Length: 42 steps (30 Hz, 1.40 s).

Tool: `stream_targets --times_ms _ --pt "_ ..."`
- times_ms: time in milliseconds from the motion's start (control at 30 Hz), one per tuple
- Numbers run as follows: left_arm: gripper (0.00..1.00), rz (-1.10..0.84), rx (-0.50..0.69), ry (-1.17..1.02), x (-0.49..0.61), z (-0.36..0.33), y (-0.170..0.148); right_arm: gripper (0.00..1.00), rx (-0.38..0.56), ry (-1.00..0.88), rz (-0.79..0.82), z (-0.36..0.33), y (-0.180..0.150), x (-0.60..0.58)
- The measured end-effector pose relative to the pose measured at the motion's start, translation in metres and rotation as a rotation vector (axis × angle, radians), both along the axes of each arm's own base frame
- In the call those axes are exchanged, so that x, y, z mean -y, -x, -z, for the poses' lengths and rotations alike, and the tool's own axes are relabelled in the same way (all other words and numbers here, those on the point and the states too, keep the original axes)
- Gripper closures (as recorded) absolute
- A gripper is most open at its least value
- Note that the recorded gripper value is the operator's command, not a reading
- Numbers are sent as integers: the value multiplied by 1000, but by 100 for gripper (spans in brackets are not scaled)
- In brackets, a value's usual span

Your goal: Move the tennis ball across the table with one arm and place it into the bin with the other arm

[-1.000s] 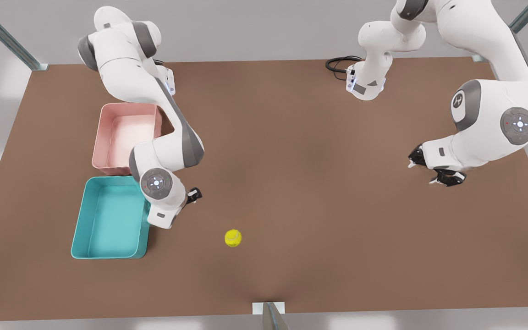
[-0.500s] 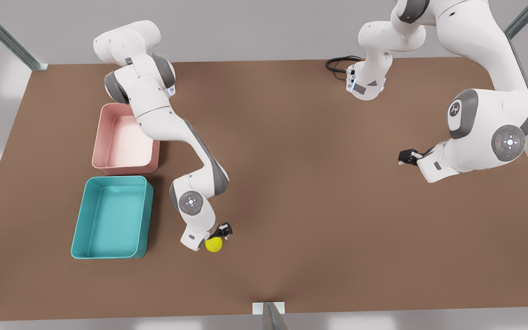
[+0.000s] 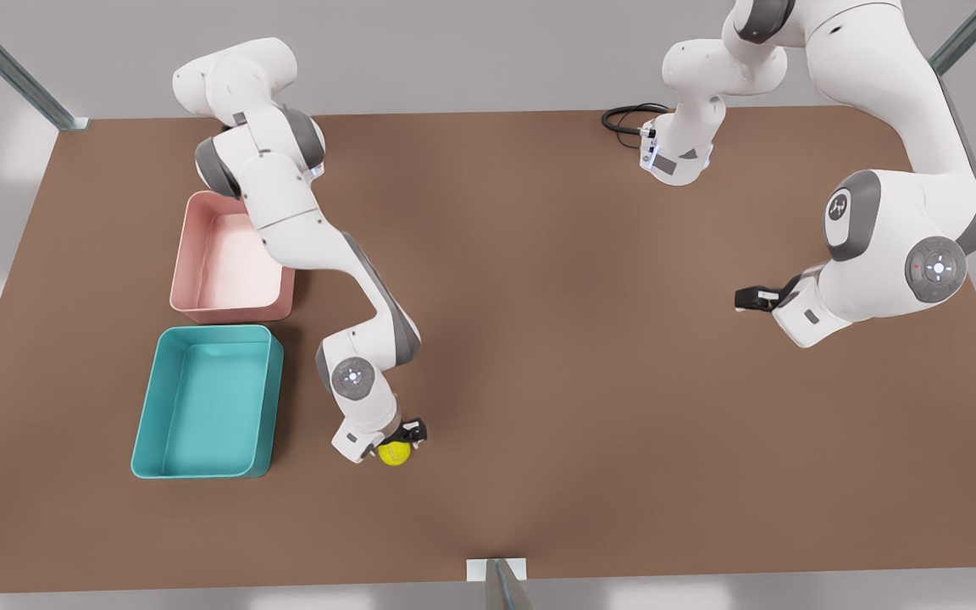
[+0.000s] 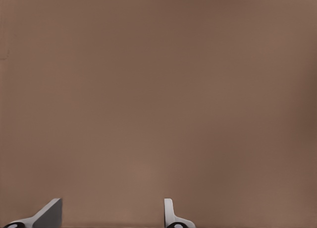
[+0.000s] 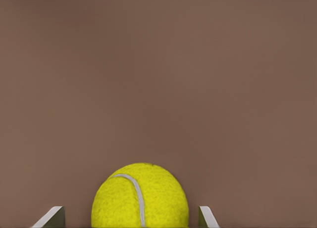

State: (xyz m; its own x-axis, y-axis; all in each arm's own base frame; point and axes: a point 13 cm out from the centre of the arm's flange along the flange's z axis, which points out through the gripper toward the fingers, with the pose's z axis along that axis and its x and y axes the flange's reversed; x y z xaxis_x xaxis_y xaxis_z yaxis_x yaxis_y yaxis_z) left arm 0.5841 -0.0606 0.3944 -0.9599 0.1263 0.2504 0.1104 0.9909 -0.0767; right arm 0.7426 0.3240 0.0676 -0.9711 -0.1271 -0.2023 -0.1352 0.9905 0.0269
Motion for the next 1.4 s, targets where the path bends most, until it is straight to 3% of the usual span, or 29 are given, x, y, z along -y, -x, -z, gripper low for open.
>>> stream_targets --times_ms 633,733,867,1200,1300,1400 --pt "0 -87 -4 -23 -1 1 1 0 22 -22 48 44 0 -4" --pt "0 -95 -3 -25 -1 0 1 24 28 -32 52 42 -2 -6" --pt "0 -102 -4 -27 -1 1 0 35 31 -44 49 41 -3 -6" --pt "0 -116 -5 -30 -1 2 0 39 75 -56 43 2 -18 -4" --pt "0 -118 -6 -31 -1 2 0 39 50 -33 70 -17 -17 49" --pt "0 -121 -6 -32 -1 2 0 39 34 -12 93 -79 -16 118"
